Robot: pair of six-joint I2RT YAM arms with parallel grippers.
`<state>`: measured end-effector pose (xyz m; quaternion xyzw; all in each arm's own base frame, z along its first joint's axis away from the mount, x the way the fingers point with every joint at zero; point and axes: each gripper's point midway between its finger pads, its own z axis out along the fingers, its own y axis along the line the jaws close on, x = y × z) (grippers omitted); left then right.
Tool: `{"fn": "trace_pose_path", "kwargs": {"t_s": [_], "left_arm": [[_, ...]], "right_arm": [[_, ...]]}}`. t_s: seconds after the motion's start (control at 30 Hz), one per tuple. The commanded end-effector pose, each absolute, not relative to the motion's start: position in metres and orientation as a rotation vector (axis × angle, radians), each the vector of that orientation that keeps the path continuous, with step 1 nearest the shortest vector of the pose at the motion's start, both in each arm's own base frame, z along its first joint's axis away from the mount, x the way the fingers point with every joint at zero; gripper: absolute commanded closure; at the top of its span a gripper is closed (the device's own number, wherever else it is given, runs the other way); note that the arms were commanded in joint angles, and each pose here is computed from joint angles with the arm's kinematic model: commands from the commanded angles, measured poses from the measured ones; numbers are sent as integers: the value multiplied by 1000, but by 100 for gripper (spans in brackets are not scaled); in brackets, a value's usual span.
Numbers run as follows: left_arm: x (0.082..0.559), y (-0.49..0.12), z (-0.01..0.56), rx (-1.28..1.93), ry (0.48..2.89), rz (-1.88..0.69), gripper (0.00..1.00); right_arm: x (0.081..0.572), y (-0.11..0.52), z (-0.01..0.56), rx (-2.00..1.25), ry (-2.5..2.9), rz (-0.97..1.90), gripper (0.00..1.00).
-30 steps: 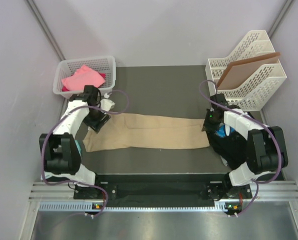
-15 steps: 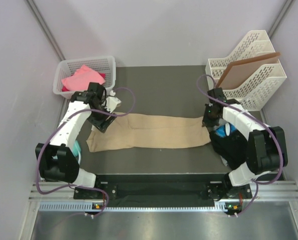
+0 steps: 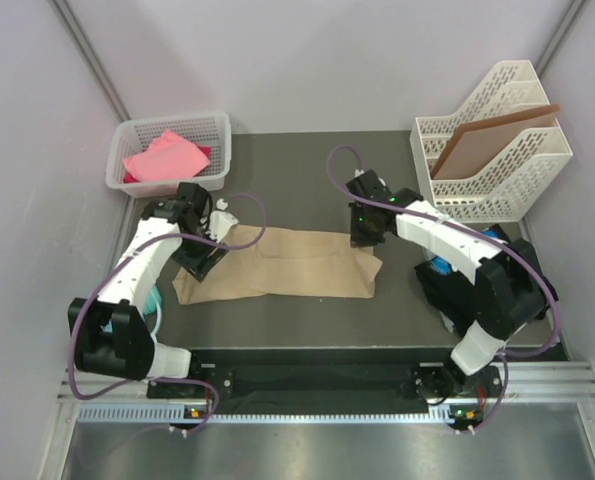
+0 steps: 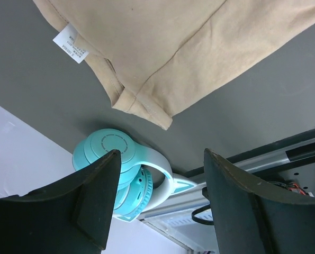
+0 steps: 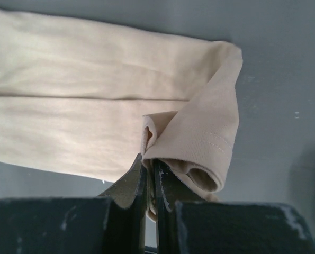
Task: Fold and stack the t-shirts
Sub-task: Fold the folded rectangular tshirt in 1/3 of the way
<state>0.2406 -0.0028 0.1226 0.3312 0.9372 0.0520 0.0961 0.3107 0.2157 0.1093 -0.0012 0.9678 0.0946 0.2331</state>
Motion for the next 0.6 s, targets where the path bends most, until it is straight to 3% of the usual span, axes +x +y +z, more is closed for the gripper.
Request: {"fn": "trace_pose_path", "kwargs": {"t_s": [0.0, 0.57], "left_arm": [[248, 2, 128, 933, 2722, 221, 31], [221, 19, 103, 946, 2729, 315, 31]], "right_arm": [[317, 248, 118, -15, 2636, 281, 100], [326, 353, 111, -154, 2656, 356, 100]]}}
